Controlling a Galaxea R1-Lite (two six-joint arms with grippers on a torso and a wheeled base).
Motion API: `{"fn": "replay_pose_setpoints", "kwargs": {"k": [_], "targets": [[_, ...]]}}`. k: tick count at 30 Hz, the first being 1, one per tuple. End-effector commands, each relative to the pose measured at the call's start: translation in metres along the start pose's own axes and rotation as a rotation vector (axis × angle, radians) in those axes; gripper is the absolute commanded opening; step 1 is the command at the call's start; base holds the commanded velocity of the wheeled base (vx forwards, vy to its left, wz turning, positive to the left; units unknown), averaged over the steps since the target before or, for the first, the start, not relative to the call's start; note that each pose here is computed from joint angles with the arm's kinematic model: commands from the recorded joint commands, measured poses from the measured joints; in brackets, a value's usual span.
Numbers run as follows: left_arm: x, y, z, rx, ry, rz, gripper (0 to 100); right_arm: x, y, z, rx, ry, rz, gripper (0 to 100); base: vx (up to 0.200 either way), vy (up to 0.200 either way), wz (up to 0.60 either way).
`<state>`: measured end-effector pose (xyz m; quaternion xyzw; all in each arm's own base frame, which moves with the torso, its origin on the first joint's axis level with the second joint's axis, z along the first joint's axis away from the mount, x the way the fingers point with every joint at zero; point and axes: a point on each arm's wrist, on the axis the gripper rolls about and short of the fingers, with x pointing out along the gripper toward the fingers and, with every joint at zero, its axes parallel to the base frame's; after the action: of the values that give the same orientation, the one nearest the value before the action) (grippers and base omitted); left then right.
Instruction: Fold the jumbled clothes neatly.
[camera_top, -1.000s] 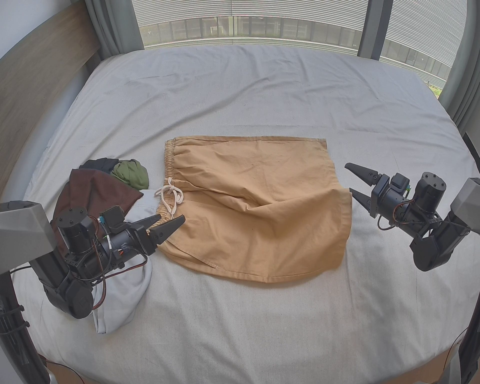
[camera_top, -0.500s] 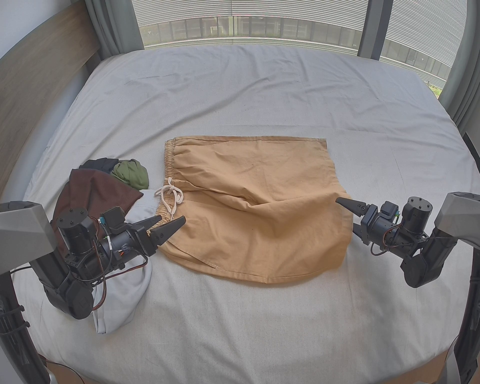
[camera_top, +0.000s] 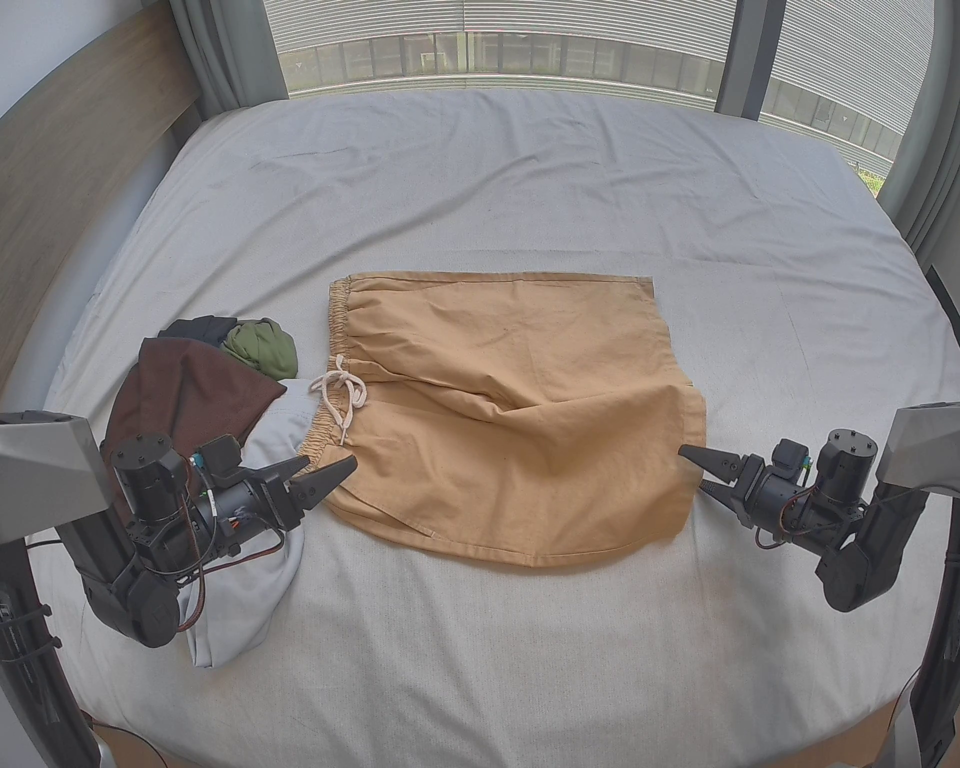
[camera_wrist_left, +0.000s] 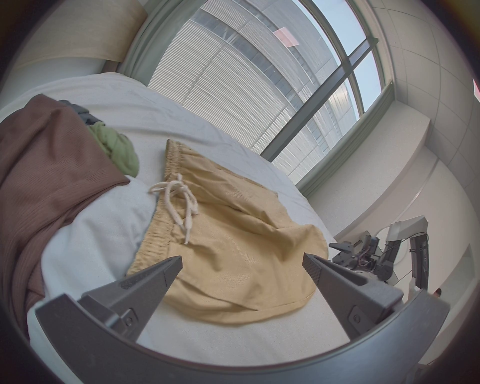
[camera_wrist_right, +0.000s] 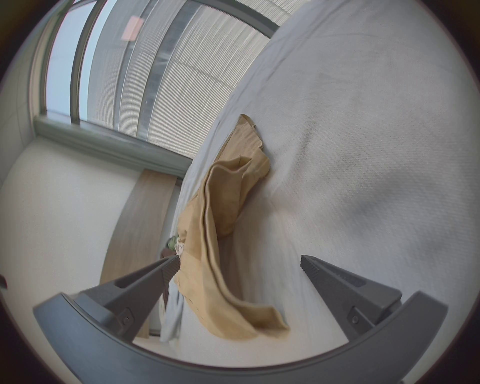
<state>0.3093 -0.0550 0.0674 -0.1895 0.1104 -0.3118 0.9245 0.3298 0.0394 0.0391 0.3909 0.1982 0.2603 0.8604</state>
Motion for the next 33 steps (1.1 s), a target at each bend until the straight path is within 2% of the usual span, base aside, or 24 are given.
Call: {"fn": "replay_pose_setpoints", "kwargs": {"k": [1,6,16,24,33], "targets": [[-0.008,0.018,-0.011,-0.018,0.032,0.065,100,-0.016,0.008,-0.008,-0.081,0.025,-0.014,100,0.0,0.0,0.0],[-0.012,0.024,-0.018,-0.045,0.054,0.093,100,-0.014,0.008,-0.008,-0.141,0.025,-0.009,100,0.0,0.0,0.0],[-0.016,0.047,-0.024,-0.082,0.055,0.161,100,-0.008,0.008,-0.005,-0.152,0.015,0.001,100,0.0,0.0,0.0],[0.001,0.059,-0.029,-0.103,0.05,0.151,100,-0.005,0.006,-0.007,-0.15,0.021,0.001,100,0.0,0.0,0.0],[0.011,0.06,-0.02,-0.171,0.001,0.129,100,-0.003,-0.001,-0.01,-0.139,0.031,-0.013,100,0.0,0.0,0.0]]}}
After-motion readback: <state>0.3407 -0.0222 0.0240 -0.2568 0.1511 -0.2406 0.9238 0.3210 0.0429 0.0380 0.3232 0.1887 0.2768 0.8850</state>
